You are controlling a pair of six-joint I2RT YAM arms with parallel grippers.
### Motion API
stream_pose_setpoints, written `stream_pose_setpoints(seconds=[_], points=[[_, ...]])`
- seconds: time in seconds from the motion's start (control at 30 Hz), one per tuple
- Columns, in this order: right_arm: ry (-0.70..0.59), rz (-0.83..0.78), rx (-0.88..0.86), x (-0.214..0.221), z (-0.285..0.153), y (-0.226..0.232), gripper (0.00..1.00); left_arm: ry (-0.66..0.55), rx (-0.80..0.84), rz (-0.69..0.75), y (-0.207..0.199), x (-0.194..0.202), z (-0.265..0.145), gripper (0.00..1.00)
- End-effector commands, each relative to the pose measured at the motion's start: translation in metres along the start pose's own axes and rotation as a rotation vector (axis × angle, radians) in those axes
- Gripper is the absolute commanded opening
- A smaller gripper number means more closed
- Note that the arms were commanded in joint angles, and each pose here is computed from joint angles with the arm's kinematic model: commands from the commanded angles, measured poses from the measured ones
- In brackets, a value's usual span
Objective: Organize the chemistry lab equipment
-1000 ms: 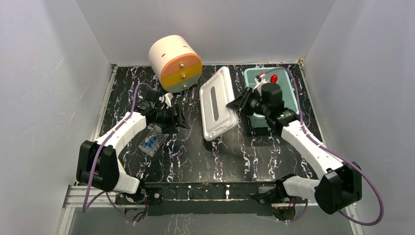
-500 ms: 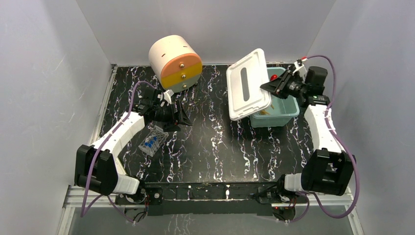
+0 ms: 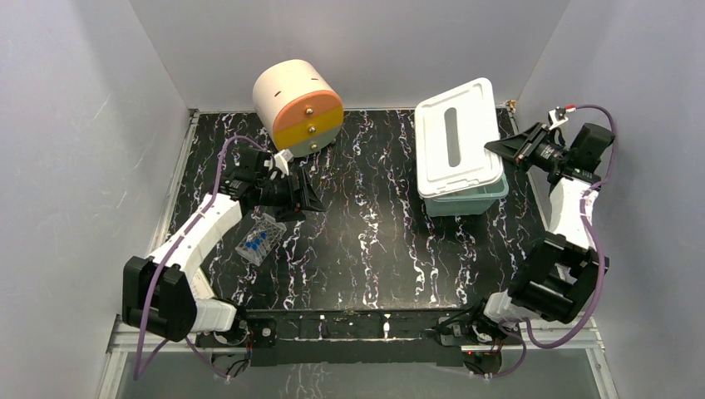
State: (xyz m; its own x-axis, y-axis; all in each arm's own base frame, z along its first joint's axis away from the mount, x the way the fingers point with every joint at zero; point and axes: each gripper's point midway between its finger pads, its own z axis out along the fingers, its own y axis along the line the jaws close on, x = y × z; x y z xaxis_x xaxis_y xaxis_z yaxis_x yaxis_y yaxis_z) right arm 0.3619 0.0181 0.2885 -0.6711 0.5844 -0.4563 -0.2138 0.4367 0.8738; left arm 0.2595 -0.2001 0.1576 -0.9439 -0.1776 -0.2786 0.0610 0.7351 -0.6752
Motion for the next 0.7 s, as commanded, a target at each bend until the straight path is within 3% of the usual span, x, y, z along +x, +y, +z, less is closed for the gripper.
stream_pose_setpoints(seconds=[0.0, 0.37, 0.67], points=[[0.045, -0.062, -0.127, -0.006, -0.013, 0.015, 0.14, -0.047, 0.026, 0.045, -0.010, -0.003, -0.015, 0.75], [0.069, 0.109, -0.150, -0.018, -0.024, -0.030, 0.17, -0.030, 0.024, 0.051, -0.009, -0.001, -0.014, 0.75], [0.081, 0.140, -0.119, -0.042, -0.016, -0.051, 0.23, -0.024, 0.022, 0.046, -0.007, 0.004, -0.015, 0.75]])
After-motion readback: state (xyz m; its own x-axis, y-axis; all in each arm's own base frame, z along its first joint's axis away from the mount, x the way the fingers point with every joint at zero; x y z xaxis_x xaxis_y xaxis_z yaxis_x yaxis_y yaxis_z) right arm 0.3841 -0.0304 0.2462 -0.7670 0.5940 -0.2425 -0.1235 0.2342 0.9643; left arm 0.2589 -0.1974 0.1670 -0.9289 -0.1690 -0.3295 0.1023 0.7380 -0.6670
